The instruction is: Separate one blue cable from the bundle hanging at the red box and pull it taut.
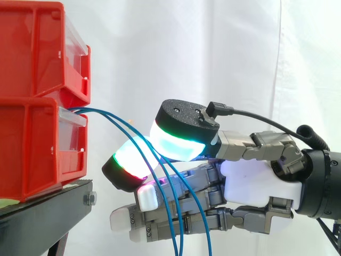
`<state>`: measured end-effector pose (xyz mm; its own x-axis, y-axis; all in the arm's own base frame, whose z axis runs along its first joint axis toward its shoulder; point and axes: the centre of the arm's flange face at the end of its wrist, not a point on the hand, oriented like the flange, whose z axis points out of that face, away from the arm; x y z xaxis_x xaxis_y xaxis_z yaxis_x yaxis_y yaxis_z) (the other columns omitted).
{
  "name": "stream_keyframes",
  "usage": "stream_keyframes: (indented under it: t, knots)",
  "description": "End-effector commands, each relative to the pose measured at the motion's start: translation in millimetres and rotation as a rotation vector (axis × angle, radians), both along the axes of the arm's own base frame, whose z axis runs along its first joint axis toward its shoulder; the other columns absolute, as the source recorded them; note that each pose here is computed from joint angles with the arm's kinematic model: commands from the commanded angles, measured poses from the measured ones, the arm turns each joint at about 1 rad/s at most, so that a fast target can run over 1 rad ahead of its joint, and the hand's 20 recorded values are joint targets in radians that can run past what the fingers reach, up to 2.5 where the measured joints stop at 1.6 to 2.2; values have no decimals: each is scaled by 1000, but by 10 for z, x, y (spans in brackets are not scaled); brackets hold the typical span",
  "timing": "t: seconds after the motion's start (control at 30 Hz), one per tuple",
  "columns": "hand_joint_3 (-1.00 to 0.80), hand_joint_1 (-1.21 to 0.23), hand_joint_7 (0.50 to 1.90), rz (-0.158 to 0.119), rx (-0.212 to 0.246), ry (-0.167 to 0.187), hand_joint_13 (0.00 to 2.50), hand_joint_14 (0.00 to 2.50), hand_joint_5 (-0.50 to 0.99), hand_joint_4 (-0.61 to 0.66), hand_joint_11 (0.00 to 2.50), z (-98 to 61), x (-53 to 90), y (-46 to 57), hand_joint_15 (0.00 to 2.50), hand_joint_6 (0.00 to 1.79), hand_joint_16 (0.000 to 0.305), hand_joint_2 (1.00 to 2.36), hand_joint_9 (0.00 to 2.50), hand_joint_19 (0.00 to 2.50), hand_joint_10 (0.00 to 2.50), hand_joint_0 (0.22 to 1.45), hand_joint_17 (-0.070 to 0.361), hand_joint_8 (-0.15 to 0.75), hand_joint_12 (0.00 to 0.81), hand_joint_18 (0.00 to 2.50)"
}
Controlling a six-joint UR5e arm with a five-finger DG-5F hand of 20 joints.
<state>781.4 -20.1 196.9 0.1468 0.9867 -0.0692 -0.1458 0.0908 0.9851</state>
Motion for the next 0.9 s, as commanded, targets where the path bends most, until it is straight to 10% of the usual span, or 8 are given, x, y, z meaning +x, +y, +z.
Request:
stream_keyframes:
  t: [0.0, 0.4, 0.63, 0.87]
  knots:
    - [-330, -756, 1005, 1, 0, -1, 631, 13, -207, 172, 645, 4, 0, 6, 326, 873, 43, 1013, 885, 293, 19, 613, 96, 344, 339, 417]
    - [-399, -720, 1033, 1, 1, -2, 682, 15, -194, 174, 660, 6, 2, 17, 358, 889, 43, 1008, 934, 316, 20, 606, 96, 359, 341, 469]
    - [-48, -779, 1350, 1, 1, -5, 706, 17, -209, 91, 715, 9, 4, 17, 403, 923, 44, 1026, 902, 355, 17, 650, 99, 353, 341, 524]
    - [-38, -805, 1237, -4, 2, -5, 738, 16, -223, 63, 763, 9, 4, 2, 428, 954, 44, 1027, 893, 380, 19, 703, 99, 356, 344, 555]
